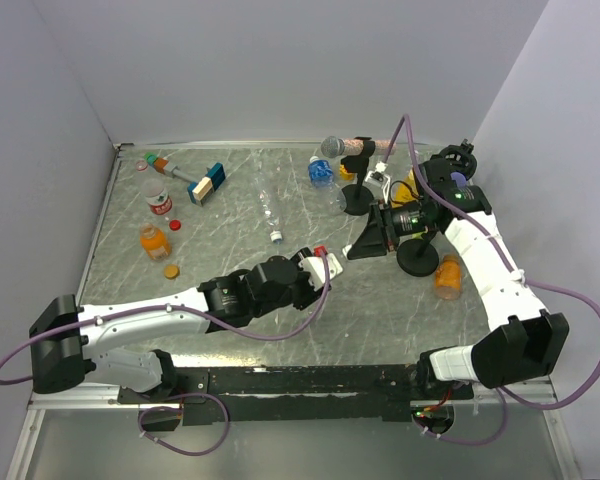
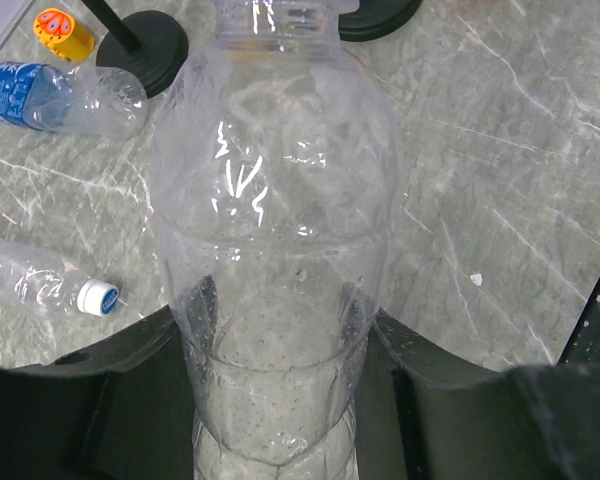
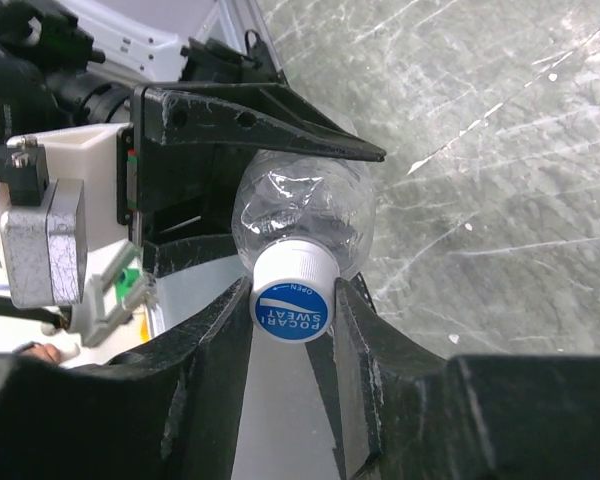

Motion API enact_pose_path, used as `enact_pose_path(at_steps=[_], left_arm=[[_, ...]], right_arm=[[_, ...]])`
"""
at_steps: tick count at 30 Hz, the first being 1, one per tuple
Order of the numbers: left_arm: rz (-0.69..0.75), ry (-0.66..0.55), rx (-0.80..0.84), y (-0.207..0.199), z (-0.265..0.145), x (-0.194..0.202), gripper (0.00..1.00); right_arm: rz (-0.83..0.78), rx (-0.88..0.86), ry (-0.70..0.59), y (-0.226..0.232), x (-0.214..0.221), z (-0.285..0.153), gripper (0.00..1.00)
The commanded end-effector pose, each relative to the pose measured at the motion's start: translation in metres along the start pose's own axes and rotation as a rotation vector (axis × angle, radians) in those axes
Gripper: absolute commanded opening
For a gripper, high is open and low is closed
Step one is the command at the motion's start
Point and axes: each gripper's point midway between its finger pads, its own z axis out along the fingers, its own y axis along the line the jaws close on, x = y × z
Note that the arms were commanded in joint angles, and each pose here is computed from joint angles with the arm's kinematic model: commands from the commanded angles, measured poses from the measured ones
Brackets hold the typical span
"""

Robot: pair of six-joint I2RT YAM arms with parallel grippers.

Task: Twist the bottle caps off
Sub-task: Unscrew the bottle cap from the plastic bottle.

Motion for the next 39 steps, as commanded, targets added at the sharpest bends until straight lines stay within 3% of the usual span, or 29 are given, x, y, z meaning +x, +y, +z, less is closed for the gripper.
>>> enact_pose_path(at_steps=[1,4,9,12,15,21,27,35,39], left_arm=[[-0.026,-0.082,0.064,-0.01,-0.006,-0.026,0.17],[-0.038,-0.1,0.17,-0.025,-0.01,-0.026,0.17],[-0.143,-0.154,0.398,-0.037,-0.026,-0.032,0.17],[-0.204,-0.184,0.542,-0.044,-0.04,-0.034,0.17],[-0.212,-0.177,0.586,-0.044,-0.044,-0.034,0.17],[-0.199,-0.11,0.506,-0.033,-0.035,-0.016,0.17],[-0.201,-0.11,0.422,-0.022,-0.031,-0.009,0.17],[-0.197,-0.118,0.36,-0.013,-0.034,-0.009,0.17],[-0.211,-0.098,0.343,-0.017,-0.034,0.0,0.17]], right_arm=[[-0.146,-0.06,0.013,0.021,-0.002,-0.003,0.07],[-0.278,-0.104,0.045,0.029,0.008,0.0,0.0],[-0.658,-0.204,0.089,0.05,0.032,0.002,0.0],[-0.87,-0.18,0.063,0.045,0.038,0.006,0.0],[-0.897,-0.154,0.065,0.039,0.038,0.012,0.0],[-0.753,-0.161,0.096,0.033,0.036,0.017,0.07],[-0.726,-0.086,0.084,0.026,0.036,0.014,0.27],[-0.745,0.032,0.007,0.023,0.029,-0.007,0.87],[-0.75,0.053,-0.059,0.025,0.027,-0.017,0.96]])
